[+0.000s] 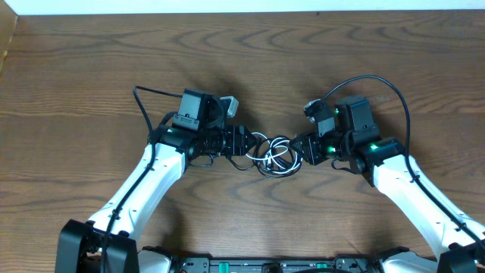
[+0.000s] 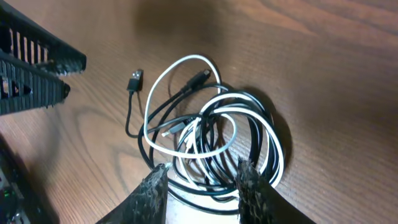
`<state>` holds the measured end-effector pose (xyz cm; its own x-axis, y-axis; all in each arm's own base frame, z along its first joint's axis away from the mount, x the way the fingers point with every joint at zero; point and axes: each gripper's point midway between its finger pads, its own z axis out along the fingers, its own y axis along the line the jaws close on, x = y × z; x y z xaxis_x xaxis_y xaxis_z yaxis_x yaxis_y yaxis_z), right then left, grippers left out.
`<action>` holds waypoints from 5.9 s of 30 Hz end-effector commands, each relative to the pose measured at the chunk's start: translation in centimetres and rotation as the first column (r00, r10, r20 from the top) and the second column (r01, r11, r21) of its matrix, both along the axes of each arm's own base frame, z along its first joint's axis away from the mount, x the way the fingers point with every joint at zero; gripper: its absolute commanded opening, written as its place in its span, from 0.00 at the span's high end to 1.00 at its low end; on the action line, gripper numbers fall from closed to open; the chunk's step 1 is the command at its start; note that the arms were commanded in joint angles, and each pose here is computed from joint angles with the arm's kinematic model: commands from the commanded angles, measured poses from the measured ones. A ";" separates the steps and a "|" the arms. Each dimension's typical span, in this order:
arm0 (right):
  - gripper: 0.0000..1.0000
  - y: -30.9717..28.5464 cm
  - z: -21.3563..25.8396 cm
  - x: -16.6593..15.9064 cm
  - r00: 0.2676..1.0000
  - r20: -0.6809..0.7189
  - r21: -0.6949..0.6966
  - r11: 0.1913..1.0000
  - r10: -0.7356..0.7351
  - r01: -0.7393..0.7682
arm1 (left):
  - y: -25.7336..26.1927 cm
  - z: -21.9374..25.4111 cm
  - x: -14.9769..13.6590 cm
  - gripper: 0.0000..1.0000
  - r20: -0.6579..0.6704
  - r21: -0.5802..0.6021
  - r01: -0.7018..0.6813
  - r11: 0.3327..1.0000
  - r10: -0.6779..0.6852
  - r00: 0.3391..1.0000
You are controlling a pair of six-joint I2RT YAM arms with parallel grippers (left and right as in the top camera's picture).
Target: Untangle cables
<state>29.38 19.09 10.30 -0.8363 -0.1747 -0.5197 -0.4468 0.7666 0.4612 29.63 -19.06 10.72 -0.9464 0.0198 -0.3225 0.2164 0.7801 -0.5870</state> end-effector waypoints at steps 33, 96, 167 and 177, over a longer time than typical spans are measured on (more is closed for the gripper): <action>0.65 -7.9 -4.0 -0.7 0.853 -0.115 -0.340 0.827 -0.509 0.447 | -5.0 -5.7 3.3 0.44 0.142 0.140 -0.010 0.990 -0.010 0.990; 0.65 -7.9 -4.1 -0.8 0.853 -0.118 -0.341 0.828 -0.508 0.445 | -10.1 -10.5 -2.3 0.76 0.027 0.222 0.150 0.964 -0.159 0.987; 0.55 -2.5 -3.0 -3.5 0.970 -0.008 -0.235 0.942 0.243 -0.238 | -10.8 1.8 -5.5 0.93 0.076 -0.213 0.376 0.902 -0.368 0.927; 0.99 -2.5 -3.0 -3.6 0.970 -0.012 -0.236 0.942 0.242 -0.238 | -10.7 1.7 -5.3 0.93 0.103 -0.191 0.390 0.901 -0.377 0.921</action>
<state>25.99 16.45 7.31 -0.7508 -0.4795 -0.4542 -0.6297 0.7271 0.2734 24.24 -29.65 11.18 -0.8852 0.2909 -0.3629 0.4649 0.5279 -0.7108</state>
